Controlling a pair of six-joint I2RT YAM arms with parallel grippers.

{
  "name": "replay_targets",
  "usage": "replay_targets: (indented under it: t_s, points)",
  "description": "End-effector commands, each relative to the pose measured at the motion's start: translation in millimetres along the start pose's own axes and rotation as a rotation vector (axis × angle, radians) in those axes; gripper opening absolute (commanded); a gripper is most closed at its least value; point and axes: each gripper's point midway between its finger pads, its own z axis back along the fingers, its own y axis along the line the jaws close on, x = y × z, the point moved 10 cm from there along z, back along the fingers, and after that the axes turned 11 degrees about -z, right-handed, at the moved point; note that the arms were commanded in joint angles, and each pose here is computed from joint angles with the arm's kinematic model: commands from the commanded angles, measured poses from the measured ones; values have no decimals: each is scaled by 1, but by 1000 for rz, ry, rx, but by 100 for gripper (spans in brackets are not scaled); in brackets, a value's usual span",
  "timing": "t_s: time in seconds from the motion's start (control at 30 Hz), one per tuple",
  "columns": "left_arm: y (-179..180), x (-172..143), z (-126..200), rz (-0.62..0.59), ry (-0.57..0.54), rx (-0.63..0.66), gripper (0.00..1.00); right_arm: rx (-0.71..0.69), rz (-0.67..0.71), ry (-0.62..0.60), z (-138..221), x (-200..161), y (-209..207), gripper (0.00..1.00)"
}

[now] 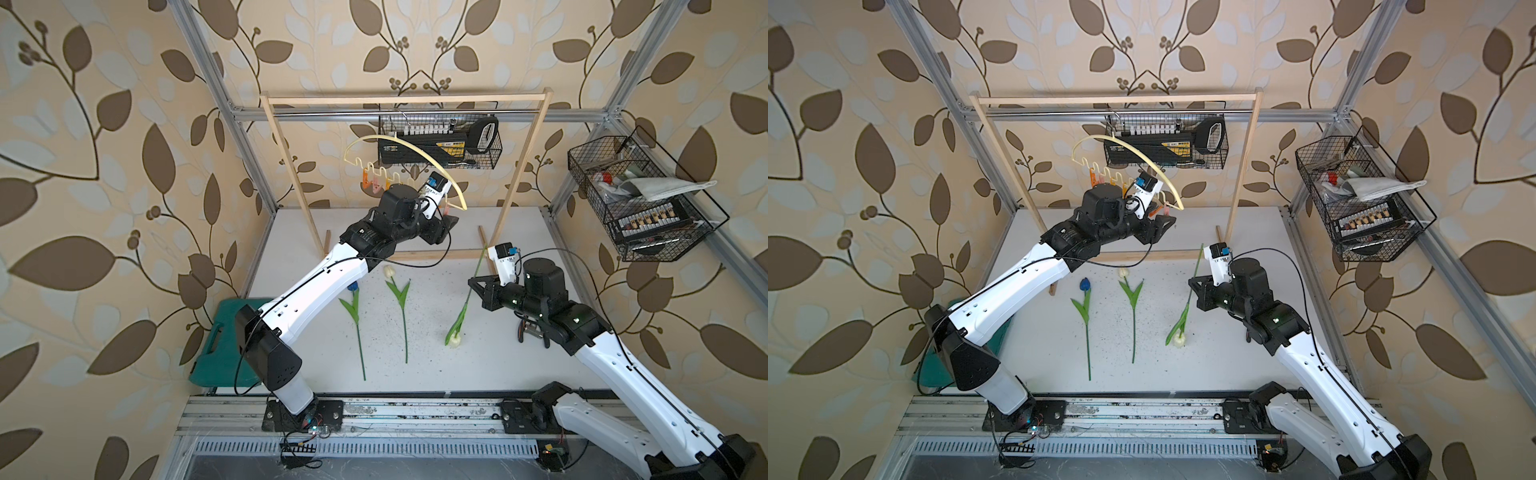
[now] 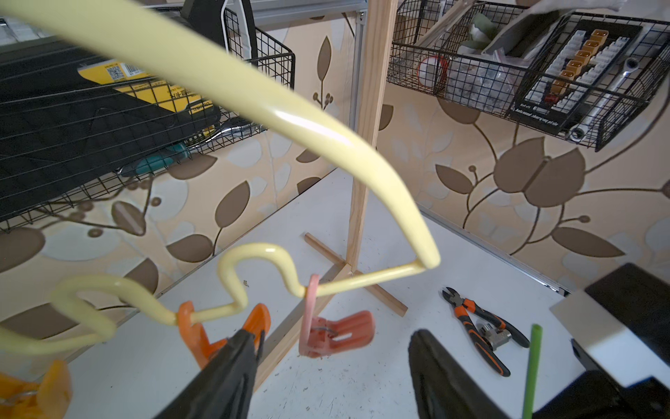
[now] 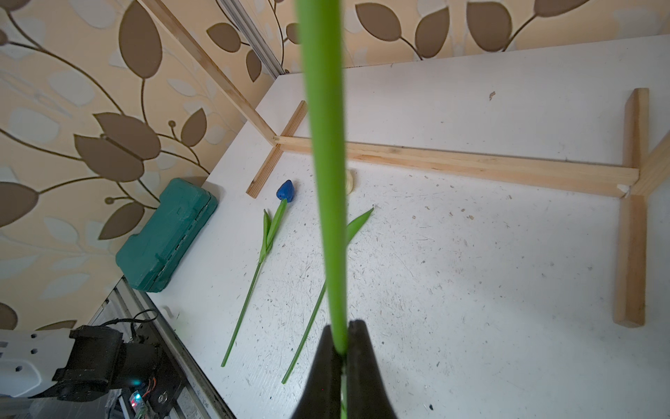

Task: Dry the flowers on a clothes hanger
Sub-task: Open the clamp at the hanger.

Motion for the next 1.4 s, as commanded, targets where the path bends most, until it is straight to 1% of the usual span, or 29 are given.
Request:
replay_targets:
  t_s: [0.0,0.23,1.37]
  points:
    - [2,14,0,-15,-51,-10,70,27,17,-15,3,9,7,5]
    - [2,11,-6,-28,-34,-14,70,25,16,-19,3,9,6,5]
    - [2,11,-19,-52,-38,-16,70,29,13,-11,2,9,5,6]
